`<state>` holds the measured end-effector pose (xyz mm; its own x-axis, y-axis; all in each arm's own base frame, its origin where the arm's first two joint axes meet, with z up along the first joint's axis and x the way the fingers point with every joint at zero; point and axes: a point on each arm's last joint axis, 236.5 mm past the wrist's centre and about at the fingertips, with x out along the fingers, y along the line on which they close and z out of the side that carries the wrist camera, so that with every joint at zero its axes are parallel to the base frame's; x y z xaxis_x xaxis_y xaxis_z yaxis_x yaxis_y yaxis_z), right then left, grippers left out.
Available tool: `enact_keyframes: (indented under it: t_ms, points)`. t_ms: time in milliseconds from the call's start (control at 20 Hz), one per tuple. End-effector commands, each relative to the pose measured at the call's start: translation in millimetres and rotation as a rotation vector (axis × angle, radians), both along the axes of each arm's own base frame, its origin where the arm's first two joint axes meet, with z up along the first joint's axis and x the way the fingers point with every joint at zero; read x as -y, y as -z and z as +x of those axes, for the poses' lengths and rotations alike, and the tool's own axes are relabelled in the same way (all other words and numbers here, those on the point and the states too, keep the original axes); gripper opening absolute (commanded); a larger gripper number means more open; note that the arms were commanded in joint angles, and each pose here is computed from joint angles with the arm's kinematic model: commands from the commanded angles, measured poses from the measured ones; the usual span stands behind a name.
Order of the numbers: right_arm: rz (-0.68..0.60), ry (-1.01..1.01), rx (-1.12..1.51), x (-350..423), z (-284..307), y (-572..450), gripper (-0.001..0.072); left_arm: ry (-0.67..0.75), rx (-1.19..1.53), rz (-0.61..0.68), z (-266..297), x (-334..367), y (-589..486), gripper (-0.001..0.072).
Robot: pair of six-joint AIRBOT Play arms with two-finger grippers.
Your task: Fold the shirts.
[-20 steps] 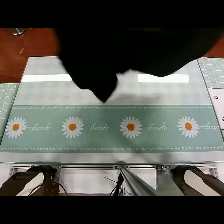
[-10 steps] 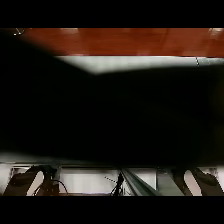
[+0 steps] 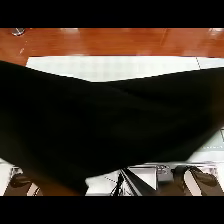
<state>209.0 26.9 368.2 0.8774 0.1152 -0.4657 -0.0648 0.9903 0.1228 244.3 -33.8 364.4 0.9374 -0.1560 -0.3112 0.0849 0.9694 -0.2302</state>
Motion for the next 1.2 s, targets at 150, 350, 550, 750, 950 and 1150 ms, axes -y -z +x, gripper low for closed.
enact_keyframes:
  t_ms: [150,350,550,750,950,1150]
  points:
    - [0.153,-0.033,-0.255,14,137,150,0.0021,-0.004,-0.269,-0.221,111,11,173,0.0024]
    - [0.339,-0.067,-0.307,9,235,207,0.0021,-0.04,-0.306,-0.305,183,15,220,0.0025]
    - [0.489,-0.051,-0.379,11,308,257,0.0021,-0.052,-0.394,-0.4,218,31,268,0.0025]
    - [0.725,-0.036,-0.422,-3,345,286,0.0034,-0.02,-0.487,-0.413,218,54,302,0.021]
    - [0.812,-0.063,-0.491,1,333,291,0.0633,0.051,-0.587,-0.247,197,36,317,0.0705]
    - [0.572,-0.13,-0.822,40,233,329,0.0632,-0.025,-1.021,-0.223,97,-48,376,0.0703]
